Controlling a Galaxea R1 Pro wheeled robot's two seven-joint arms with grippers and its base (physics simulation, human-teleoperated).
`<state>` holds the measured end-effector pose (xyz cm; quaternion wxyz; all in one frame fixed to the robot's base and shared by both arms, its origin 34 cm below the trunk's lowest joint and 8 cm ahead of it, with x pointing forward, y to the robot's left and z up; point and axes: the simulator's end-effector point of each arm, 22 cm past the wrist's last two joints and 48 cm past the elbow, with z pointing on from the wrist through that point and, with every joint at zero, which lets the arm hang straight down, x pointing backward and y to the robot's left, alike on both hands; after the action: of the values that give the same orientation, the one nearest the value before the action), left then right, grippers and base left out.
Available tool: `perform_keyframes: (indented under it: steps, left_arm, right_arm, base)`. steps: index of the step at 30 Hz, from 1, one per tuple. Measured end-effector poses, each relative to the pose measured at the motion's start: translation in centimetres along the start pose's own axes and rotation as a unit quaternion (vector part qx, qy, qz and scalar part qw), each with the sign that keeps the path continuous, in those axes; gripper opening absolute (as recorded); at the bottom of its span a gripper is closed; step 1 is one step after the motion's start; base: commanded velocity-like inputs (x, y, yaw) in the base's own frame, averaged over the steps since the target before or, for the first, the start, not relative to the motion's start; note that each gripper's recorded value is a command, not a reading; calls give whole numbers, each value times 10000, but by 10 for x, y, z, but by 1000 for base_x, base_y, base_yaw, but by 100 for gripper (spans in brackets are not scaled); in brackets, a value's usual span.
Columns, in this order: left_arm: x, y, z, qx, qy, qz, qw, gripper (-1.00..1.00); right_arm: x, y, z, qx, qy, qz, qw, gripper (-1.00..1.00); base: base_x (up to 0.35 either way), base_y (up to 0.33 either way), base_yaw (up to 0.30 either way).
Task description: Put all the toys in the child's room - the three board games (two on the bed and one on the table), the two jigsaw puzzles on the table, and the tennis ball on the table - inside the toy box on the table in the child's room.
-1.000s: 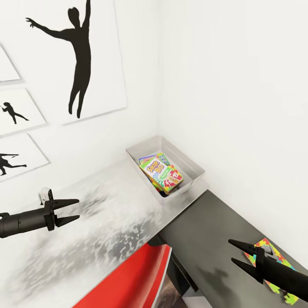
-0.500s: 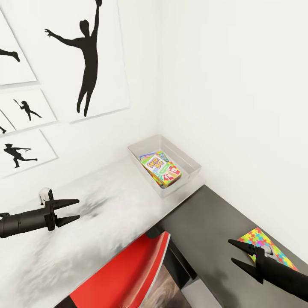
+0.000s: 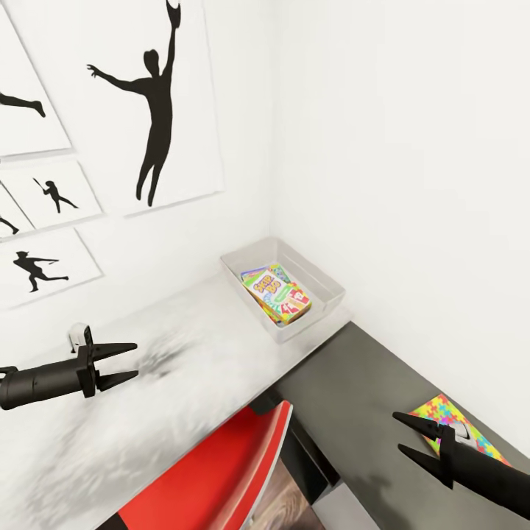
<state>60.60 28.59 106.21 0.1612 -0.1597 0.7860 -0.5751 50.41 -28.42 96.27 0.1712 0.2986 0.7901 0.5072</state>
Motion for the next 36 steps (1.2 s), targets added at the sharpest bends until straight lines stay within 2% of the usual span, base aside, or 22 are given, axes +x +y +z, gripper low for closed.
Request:
perform_keyframes:
  steps: [11, 20, 36]
  left_arm:
    - [1, -9, -2, 49, -24, 72, 10000, 100]
    - [1, -16, -5, 82, -46, 136, 9999, 100]
    - [2, -28, -10, 137, -84, 249, 9996, 100]
  right_arm:
    - [1, 7, -1, -79, -31, -42, 10000, 100]
    - [7, 16, 4, -297, -98, 59, 9995, 100]
    - [8, 25, 2, -382, -135, -22, 9992, 100]
  base:
    - [0, 7, 0]
    - [0, 56, 0]
    - [0, 2, 0]
